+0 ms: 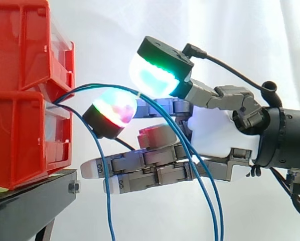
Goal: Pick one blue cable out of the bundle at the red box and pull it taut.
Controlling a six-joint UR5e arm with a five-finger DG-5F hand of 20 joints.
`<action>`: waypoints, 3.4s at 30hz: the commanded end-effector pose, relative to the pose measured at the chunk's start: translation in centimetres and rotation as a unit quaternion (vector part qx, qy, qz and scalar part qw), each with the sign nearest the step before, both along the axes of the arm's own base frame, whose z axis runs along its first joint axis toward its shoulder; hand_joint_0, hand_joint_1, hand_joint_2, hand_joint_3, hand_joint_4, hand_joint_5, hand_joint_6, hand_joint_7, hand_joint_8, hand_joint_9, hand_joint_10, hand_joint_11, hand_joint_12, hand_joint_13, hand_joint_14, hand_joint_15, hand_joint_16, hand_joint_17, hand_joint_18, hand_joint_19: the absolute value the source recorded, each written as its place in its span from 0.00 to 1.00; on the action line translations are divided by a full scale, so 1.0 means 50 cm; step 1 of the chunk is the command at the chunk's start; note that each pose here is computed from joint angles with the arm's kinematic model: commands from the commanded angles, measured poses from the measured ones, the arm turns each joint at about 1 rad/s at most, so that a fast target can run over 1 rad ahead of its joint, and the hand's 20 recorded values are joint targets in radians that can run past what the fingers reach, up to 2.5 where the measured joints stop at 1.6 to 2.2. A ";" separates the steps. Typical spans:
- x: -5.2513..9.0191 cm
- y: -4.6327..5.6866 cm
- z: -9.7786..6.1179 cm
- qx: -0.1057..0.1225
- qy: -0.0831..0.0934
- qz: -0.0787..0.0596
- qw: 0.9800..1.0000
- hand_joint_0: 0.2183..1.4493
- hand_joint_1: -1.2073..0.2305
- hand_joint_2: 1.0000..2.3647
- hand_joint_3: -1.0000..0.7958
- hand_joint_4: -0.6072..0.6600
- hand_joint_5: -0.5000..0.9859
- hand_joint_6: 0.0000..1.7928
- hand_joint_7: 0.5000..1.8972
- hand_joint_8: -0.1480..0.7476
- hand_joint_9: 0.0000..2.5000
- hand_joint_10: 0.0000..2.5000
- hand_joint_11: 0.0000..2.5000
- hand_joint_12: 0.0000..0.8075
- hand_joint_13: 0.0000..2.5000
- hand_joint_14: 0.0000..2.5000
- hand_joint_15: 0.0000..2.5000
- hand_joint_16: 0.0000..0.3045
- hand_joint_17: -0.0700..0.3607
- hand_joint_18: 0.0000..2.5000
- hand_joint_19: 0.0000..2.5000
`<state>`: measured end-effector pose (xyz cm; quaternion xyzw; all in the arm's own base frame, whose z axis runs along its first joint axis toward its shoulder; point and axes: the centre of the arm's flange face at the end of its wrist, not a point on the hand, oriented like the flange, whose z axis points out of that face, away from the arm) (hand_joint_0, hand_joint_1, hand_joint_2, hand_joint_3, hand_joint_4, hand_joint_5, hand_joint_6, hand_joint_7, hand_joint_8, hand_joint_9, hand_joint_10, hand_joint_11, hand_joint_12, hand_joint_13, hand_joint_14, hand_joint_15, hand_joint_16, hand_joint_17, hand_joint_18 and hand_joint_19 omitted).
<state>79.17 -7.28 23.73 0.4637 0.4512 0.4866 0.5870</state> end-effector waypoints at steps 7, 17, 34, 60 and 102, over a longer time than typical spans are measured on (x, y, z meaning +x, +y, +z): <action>0.000 0.000 -0.001 0.002 0.001 0.000 1.000 0.30 0.40 0.00 0.28 0.61 0.19 0.47 0.19 0.57 0.47 0.00 0.49 0.46 0.18 0.00 0.07 0.18 0.46 0.16 0.05; 0.000 0.000 0.000 0.003 0.000 0.000 1.000 0.30 0.41 0.00 0.29 0.64 0.19 0.47 0.18 0.66 0.39 0.01 0.27 0.45 0.16 0.00 0.05 0.19 0.46 0.16 0.05; 0.000 0.002 0.001 0.048 -0.004 0.009 0.999 0.30 0.43 0.00 0.29 0.64 0.18 0.47 0.18 0.62 0.48 0.00 0.44 0.46 0.17 0.00 0.06 0.19 0.46 0.16 0.05; -0.005 0.004 -0.006 0.060 0.010 0.006 0.998 0.34 0.36 0.01 0.40 0.61 0.19 0.50 0.20 0.61 0.39 0.01 0.34 0.46 0.15 0.00 0.05 0.18 0.46 0.16 0.06; -0.007 0.011 -0.010 0.061 0.018 0.008 0.998 0.34 0.31 0.01 0.45 0.52 0.20 0.52 0.29 0.60 0.36 0.00 0.37 0.46 0.15 0.00 0.06 0.18 0.45 0.18 0.05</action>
